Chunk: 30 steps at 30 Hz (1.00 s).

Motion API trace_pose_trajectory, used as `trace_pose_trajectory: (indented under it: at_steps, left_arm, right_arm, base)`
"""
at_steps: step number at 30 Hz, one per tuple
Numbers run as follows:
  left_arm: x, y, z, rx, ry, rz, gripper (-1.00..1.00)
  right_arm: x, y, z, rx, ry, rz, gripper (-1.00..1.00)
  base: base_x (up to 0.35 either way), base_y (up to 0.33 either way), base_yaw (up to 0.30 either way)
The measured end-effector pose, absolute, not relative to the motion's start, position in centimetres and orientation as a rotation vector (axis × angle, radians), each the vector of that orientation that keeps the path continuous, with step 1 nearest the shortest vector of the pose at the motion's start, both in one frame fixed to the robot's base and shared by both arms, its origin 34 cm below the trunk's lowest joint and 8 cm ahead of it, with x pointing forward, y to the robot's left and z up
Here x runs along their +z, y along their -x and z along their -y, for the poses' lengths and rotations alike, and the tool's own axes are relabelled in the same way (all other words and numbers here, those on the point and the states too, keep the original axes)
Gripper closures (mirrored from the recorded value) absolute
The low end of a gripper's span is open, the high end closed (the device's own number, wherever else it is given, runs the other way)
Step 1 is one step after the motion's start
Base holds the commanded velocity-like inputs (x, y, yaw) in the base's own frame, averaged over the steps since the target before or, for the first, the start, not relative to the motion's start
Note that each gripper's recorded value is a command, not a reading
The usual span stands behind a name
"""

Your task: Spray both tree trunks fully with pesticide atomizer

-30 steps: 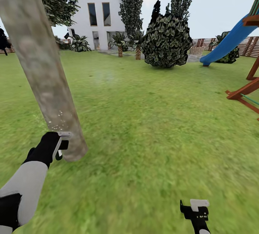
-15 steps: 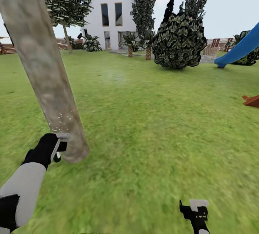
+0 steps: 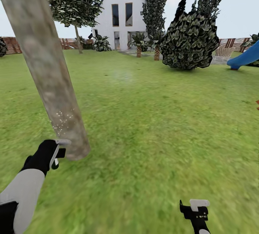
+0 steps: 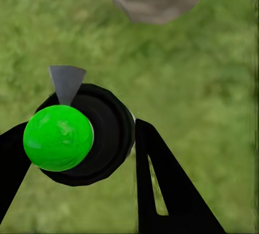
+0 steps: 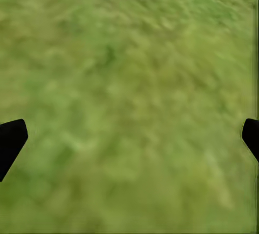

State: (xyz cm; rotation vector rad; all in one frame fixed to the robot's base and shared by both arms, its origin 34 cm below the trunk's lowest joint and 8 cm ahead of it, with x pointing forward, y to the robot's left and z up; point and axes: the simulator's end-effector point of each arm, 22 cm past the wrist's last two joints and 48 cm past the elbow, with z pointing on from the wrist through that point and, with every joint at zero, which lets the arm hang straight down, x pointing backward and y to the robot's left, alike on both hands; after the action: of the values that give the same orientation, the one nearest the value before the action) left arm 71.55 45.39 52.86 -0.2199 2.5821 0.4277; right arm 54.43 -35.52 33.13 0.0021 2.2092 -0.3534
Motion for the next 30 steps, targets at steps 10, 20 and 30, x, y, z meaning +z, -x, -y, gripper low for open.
trace_pose_trajectory:
  at_steps: [10,20,30]
  left_arm:
    - [53.1,-71.0,-47.3,0.470,0.232,-2.581,1.00]
    - [53.4,-71.5,-47.4,0.465,0.228,-2.550,1.00]
    - [52.5,-71.0,-48.6,0.532,0.234,-2.542,1.00]
  right_arm:
    - [33.1,-54.4,35.3,-0.349,-0.001,-2.210,-1.00]
    - [33.1,-54.4,35.3,-0.348,-0.002,-2.210,-1.00]
    - [33.1,-54.4,35.4,-0.350,-0.001,-2.210,-1.00]
  base:
    - [0.146,-0.261,0.015]
    - [0.145,-0.261,0.264]
    - [0.195,-0.229,0.087]
